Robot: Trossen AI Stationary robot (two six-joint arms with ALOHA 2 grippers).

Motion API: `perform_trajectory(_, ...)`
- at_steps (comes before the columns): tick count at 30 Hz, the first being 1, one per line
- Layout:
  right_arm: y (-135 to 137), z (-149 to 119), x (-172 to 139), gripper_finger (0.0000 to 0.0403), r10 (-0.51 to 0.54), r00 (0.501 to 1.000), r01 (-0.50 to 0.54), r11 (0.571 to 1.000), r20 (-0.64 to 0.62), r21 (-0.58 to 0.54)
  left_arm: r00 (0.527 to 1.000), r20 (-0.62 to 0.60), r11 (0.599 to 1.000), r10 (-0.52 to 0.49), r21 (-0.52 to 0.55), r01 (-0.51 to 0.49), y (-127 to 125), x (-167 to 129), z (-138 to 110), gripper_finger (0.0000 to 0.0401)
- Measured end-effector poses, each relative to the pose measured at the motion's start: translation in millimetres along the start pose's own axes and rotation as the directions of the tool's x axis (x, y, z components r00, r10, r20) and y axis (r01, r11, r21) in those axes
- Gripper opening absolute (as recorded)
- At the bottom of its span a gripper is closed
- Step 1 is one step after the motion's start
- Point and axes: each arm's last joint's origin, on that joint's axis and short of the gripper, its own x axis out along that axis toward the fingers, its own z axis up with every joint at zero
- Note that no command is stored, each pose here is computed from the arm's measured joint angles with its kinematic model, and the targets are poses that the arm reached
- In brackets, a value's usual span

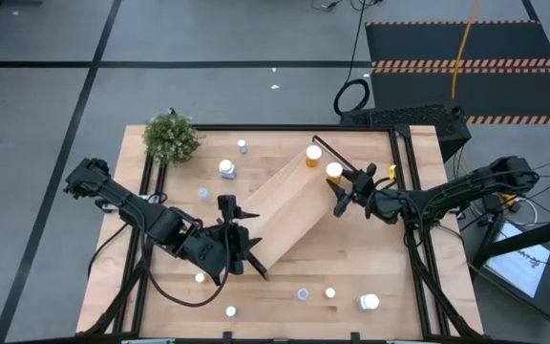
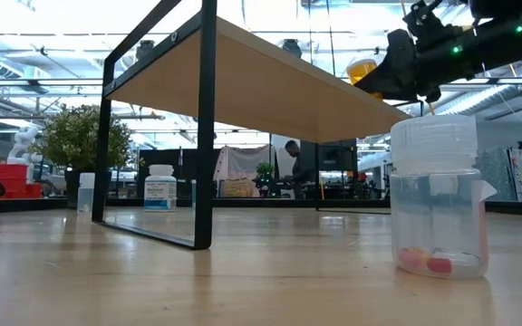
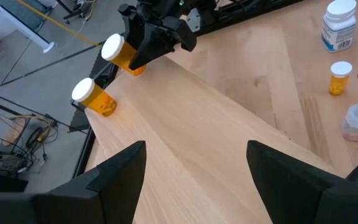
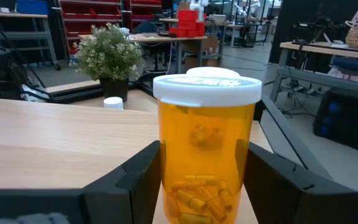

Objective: Pick and place medicine bottles onto shelf by color
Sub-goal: Put the large orange pill bottle on the shelf aligned with the other large orange pill bottle

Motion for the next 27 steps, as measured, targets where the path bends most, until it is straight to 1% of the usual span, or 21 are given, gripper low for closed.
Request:
perform_trajectory(5, 3.5, 3.7, -3.1, 0.0196, 0.026, 0.999, -0.026, 1.000, 0.030, 0.017, 1.000, 0.000, 1.000, 0.000, 0.000, 0.000, 0.0, 0.0, 0.0, 0.0276)
perform_trajectory(7, 5.8, 4.4, -5.6, 0.0196, 0.036, 0.999, -0.035, 0.999, 0.038, -0.004, 1.000, 0.000, 1.000, 0.000, 0.004, 0.000, 0.0, 0.0, 0.0, 0.0276)
perform_trajectory(12, 8.3, 1.6, -8.4, 0.0196, -0.009, 0.999, 0.010, 0.999, 0.032, -0.033, 1.000, 0.000, 1.000, 0.000, 0.009, 0.000, -0.1, 0.1, 0.0, 0.0276)
perform_trajectory(19, 13.7, -13.3, -0.1, 0.0196, -0.028, 0.999, 0.027, 0.998, -0.016, -0.054, 1.000, 0.000, 1.000, -0.001, 0.009, 0.001, -0.1, 0.1, 0.0, 0.0276)
perform_trajectory(27, 14.3, -14.0, 3.4, 0.0196, -0.043, 0.999, 0.043, 0.998, -0.003, -0.038, 1.000, -0.001, 1.000, -0.001, 0.009, 0.001, -0.1, 0.1, -0.1, 0.0276)
